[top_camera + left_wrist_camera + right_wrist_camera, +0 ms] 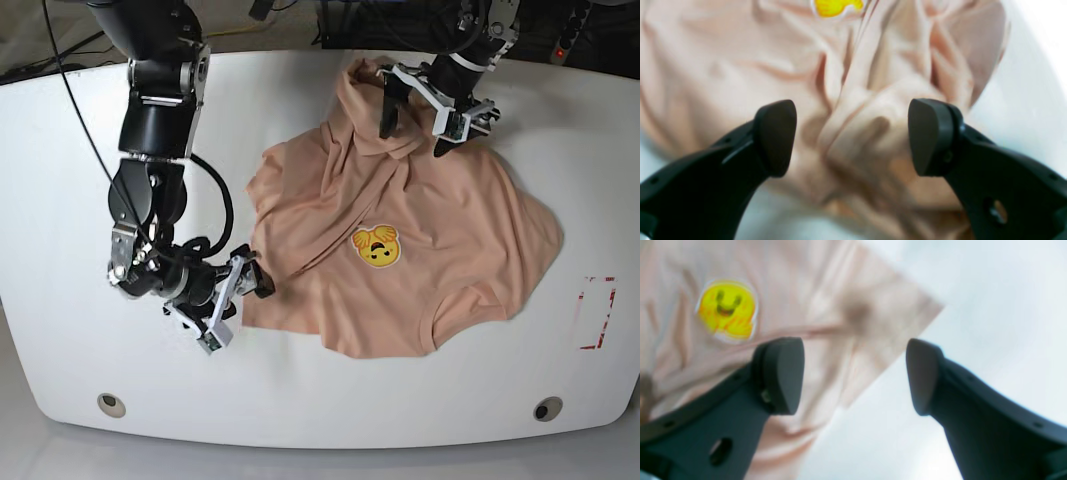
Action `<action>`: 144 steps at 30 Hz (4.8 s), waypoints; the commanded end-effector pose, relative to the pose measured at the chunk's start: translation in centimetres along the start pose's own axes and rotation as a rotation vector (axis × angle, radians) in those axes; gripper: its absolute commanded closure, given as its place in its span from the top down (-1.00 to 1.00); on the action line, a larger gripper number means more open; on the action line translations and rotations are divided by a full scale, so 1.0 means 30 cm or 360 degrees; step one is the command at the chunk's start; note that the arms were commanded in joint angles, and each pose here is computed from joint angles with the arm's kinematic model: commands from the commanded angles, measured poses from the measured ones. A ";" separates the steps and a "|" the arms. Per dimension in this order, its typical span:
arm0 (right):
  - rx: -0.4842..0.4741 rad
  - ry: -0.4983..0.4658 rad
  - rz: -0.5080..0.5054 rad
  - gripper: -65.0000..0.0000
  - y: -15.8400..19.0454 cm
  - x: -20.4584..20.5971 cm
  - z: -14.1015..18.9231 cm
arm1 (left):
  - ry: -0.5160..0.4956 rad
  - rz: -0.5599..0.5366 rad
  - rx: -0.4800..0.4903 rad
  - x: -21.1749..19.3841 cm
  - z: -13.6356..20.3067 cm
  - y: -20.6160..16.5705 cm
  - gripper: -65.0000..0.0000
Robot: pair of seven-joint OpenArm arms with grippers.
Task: Fold the T-shirt properly
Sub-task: 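Lower the left gripper and grasp the shirt edge near the collar, then pull the shirt apart with both grippers, stretching it across the table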
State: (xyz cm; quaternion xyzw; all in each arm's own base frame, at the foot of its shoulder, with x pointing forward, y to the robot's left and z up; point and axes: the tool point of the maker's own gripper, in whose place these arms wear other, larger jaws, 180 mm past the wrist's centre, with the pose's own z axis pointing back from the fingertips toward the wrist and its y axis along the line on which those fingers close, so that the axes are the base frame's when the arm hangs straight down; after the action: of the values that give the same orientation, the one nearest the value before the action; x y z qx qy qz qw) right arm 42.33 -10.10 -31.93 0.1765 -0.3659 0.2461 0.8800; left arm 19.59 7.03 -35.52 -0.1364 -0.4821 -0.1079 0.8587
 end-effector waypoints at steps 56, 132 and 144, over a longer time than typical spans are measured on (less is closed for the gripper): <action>-0.0108 -0.0114 -0.0255 0.40 -0.127 -0.116 -0.211 | 0.0430 -0.0409 0.0183 -0.128 0.142 0.296 -0.99; -0.0789 -0.0337 0.0406 -1.00 -0.363 0.570 0.451 | -0.0130 -0.0570 0.1247 0.819 0.348 1.023 -0.98; -0.0711 0.0095 0.0153 -1.00 -0.228 -0.111 0.325 | 0.0179 -0.0459 0.1014 0.362 0.297 0.962 -0.98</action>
State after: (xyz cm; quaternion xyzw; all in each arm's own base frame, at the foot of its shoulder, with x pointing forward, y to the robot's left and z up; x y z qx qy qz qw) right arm 39.34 -21.06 -29.22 -0.0437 -0.3770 0.2178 0.8992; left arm 27.74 35.68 -25.62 0.2036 -0.4555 -0.0822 0.8628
